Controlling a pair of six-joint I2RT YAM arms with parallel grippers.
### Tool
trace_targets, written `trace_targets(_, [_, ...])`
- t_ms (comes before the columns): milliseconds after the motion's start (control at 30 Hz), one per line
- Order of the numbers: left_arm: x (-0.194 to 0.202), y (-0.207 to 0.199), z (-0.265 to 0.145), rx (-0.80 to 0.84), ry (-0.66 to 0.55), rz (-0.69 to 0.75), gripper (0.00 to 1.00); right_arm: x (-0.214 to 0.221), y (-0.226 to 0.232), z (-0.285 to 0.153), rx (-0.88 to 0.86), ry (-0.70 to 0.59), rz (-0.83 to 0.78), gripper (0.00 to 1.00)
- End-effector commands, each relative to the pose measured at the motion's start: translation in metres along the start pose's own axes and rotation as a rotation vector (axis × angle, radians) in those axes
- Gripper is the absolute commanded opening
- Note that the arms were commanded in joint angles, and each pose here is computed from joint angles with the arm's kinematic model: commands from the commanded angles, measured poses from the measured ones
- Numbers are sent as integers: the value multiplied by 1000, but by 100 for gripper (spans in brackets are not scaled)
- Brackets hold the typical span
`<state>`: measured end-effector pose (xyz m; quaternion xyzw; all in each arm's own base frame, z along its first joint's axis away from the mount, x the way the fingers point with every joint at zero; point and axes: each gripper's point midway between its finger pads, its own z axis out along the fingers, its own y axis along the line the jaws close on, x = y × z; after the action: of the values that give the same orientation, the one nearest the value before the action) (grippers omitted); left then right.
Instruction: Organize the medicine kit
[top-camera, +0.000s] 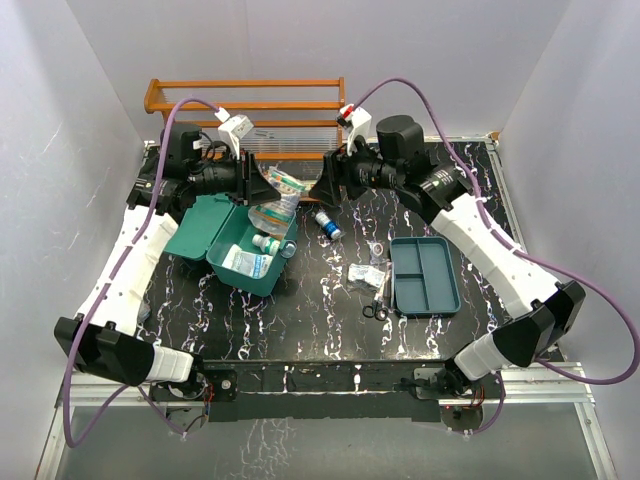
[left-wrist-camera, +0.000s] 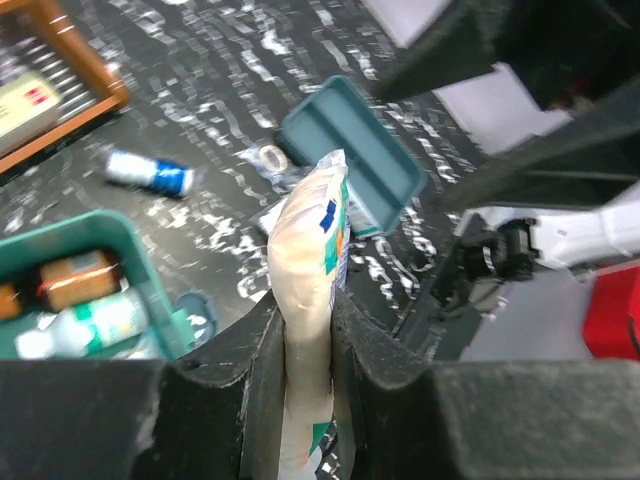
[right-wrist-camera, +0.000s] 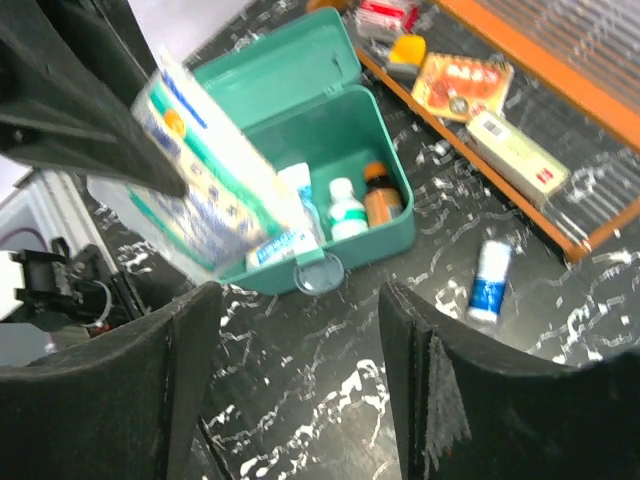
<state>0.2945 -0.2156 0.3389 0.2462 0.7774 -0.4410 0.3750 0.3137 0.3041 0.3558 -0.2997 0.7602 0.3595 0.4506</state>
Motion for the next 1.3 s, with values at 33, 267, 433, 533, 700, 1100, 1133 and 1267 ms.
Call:
trace_targets(33, [22, 60, -6, -315, 35, -67, 22, -3, -10, -8, 78, -70, 2, 64])
trace_targets(267, [57, 108, -6, -498, 105, -137, 23, 33, -40, 20, 165, 6, 75, 66])
trace_targets(433, [96, 134, -4, -563, 211, -211, 23, 71, -70, 31, 284, 74, 98, 65])
trace_targets(533, [112, 146, -3, -584, 265, -239, 23, 90, -83, 37, 325, 112, 107, 65])
trace_targets(700, [140, 150, -1, -560, 369, -288, 23, 121, -99, 45, 376, 184, 118, 64])
trace_targets(1100, [188, 127, 8, -428, 463, -436, 24, 148, -123, 51, 468, 256, 96, 64])
trace_targets(1133, [191, 126, 7, -428, 457, -443, 24, 146, -123, 52, 463, 255, 94, 64])
trace_targets(1267, [189, 125, 10, -428, 406, -446, 24, 143, -122, 57, 448, 253, 97, 63])
